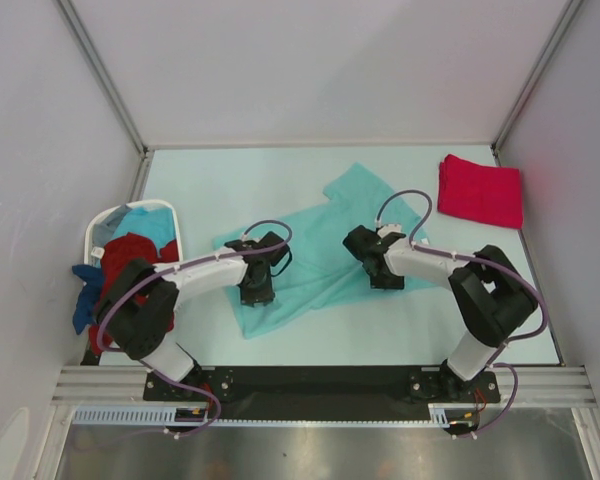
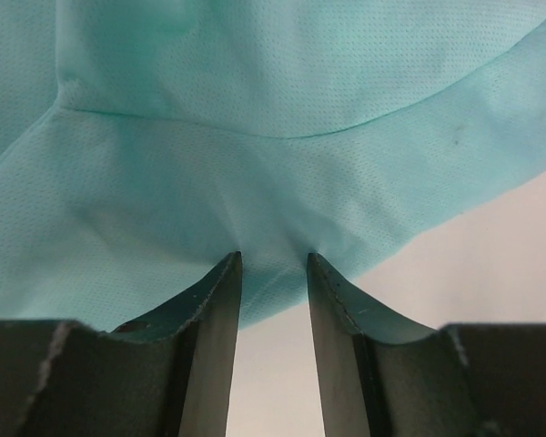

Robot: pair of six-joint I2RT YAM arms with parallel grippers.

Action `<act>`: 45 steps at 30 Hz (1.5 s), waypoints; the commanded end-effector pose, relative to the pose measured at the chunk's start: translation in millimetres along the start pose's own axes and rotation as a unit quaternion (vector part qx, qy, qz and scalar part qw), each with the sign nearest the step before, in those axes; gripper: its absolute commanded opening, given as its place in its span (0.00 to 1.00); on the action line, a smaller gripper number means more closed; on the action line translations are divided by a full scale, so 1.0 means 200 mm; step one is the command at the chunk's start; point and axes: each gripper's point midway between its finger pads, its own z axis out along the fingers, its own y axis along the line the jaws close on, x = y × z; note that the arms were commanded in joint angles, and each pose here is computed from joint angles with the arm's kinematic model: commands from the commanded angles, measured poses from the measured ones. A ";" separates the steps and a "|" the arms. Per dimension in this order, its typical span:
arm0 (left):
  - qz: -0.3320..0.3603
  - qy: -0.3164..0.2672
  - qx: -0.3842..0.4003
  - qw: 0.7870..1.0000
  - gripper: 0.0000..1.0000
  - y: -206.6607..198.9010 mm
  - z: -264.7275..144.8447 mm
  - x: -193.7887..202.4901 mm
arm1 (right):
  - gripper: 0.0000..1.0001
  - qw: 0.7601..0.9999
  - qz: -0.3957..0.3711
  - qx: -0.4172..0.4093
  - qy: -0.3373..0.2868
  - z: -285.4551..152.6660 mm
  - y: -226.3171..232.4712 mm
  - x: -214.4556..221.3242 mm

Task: Fold and stack the t-shirts
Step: Fold the flattened tshirt in 1/3 of the way

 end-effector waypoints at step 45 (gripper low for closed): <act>-0.108 -0.167 -0.006 0.980 0.48 0.30 -0.37 -0.45 | 0.54 0.992 0.056 -0.074 -0.088 -0.41 -0.11 -0.17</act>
